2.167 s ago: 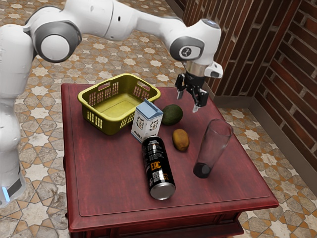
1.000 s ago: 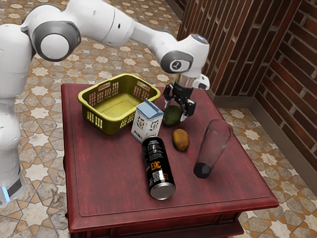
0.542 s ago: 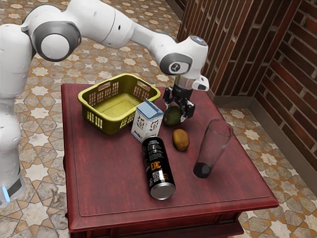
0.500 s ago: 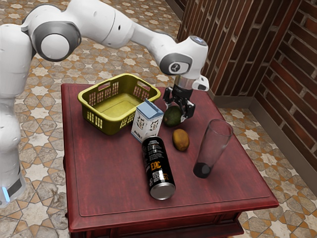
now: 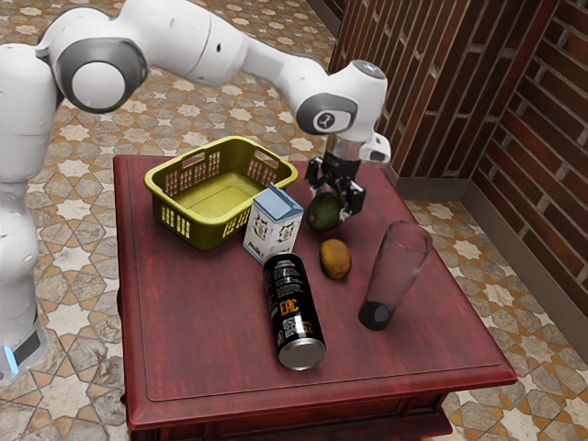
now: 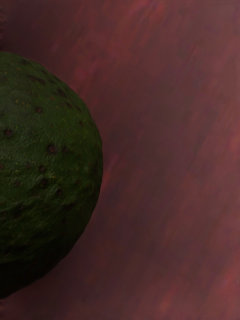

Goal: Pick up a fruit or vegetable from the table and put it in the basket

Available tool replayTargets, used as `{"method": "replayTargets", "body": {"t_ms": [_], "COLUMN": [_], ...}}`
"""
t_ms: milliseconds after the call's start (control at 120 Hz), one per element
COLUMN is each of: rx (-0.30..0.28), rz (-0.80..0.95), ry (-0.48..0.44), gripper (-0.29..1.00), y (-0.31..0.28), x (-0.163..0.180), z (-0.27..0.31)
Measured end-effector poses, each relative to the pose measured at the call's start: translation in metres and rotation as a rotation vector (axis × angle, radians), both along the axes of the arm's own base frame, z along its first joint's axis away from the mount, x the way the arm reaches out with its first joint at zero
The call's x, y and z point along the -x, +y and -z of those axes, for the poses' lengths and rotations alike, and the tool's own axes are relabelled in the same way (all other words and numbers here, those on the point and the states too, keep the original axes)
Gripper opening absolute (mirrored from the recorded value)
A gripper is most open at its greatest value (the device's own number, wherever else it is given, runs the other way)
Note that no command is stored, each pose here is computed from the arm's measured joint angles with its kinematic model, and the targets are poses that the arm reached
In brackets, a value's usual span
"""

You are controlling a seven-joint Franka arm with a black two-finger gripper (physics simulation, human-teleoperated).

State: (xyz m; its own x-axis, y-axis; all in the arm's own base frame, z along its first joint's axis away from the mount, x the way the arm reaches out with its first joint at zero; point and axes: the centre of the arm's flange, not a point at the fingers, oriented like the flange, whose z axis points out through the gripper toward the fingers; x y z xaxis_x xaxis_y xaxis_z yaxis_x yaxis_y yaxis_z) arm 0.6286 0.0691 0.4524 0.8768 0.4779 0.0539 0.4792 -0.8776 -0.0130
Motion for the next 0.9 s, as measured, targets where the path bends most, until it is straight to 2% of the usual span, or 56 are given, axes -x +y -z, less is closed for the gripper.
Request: {"method": "replayTargets", "body": {"t_ms": [250,500,700,900], "rx": [-0.022,-0.071,-0.069,-0.061], "rz": [0.004,-0.026,-0.130,-0.211], "ry": [-0.075,-0.096,0.018,0.102], "gripper": [0.30,0.30,0.30,0.30], "y": [-0.017,-0.025,0.019,0.061], "x": [0.011,0.077,0.128,0.153], "z": [-0.069,-0.161,-0.147,-0.122]}}
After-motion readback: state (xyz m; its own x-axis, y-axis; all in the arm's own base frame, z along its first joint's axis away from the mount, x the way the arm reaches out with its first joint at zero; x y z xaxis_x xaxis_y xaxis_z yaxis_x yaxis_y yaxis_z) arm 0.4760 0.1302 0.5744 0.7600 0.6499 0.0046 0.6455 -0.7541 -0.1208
